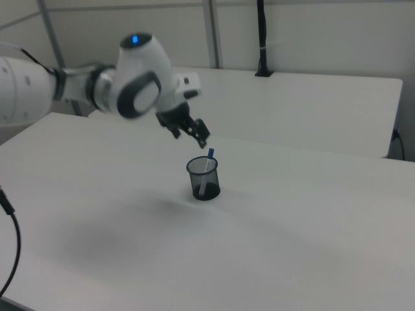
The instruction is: Insert the marker
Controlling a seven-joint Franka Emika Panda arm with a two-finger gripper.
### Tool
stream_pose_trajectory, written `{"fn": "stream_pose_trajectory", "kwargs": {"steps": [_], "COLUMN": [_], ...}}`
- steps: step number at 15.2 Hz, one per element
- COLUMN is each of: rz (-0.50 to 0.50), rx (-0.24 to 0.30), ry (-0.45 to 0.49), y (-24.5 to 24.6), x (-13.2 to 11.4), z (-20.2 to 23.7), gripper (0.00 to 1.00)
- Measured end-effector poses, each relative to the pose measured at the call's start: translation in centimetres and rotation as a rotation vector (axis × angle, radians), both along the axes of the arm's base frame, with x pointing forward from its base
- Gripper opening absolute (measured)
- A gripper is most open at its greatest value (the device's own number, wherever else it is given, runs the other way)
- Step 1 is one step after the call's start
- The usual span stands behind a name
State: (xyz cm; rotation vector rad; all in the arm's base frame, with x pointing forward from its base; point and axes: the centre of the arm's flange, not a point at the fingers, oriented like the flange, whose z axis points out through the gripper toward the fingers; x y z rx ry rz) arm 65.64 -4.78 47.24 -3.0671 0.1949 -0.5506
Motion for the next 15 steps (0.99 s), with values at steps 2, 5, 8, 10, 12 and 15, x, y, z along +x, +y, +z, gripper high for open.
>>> {"fn": "stream_pose_trajectory", "kwargs": {"steps": [2, 5, 8, 10, 12, 15], "rz": [0.016, 0.049, 0.091, 0.091, 0.076, 0.049], "rx": [0.033, 0.067, 0.016, -0.020, -0.025, -0.020], "ry": [0.129, 0.281, 0.364, 0.385, 0.384, 0.374], "y": [0.3, 1.3, 2.8, 3.4, 2.6, 1.1], "x": [-2.0, -5.4, -7.4, -7.6, -7.7, -8.0], "z": [4.0, 8.1, 9.5, 9.4, 9.5, 10.1], "gripper": [1.00, 1.00, 1.00, 1.00, 1.00, 1.00]}}
